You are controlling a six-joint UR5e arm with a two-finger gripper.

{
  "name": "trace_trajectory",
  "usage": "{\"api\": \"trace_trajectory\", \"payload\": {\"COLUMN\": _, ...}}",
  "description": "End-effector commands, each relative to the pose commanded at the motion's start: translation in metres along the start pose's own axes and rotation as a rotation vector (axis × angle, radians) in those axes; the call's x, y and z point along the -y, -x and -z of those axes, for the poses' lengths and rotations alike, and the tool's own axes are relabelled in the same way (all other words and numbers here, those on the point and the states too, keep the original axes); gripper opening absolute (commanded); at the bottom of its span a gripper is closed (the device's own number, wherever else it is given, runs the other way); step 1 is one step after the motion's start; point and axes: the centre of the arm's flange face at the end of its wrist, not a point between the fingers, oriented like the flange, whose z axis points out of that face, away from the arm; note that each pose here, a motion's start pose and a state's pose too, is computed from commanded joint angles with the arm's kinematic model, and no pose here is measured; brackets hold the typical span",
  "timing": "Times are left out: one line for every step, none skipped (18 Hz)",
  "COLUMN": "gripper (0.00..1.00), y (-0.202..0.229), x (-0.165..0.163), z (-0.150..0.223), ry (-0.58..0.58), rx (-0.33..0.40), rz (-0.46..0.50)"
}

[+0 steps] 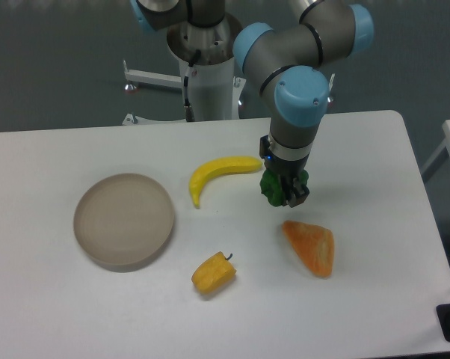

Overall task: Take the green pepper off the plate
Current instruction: 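Lift the green pepper off the plate and carry it past the banana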

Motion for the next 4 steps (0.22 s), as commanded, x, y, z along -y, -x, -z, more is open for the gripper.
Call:
{"api": "trace_trajectory", "payload": {"gripper": 0.11, "y": -0.0010, "x": -0.0009, "z": 0.0005, "ry": 0.000, "rx": 0.000, "rz": 0.002}}
{"api": "trace_trajectory", "payload": {"gripper": 0.11, "y": -0.0011, "x": -0.0009, "z": 0.0005, "ry": 0.000, "rx": 0.000, "rz": 0.002}}
{"api": "trace_trajectory", "payload": {"gripper": 0.11, "y": -0.0018, "x": -0.0011, "z": 0.0006, "ry": 0.001, "rx": -0.002, "rz": 0.002}}
{"api": "trace_trajectory", "payload": {"gripper": 0.11, "y": -0.0018, "x": -0.0011, "z": 0.0006, "ry": 0.001, "rx": -0.002, "rz": 0.002}}
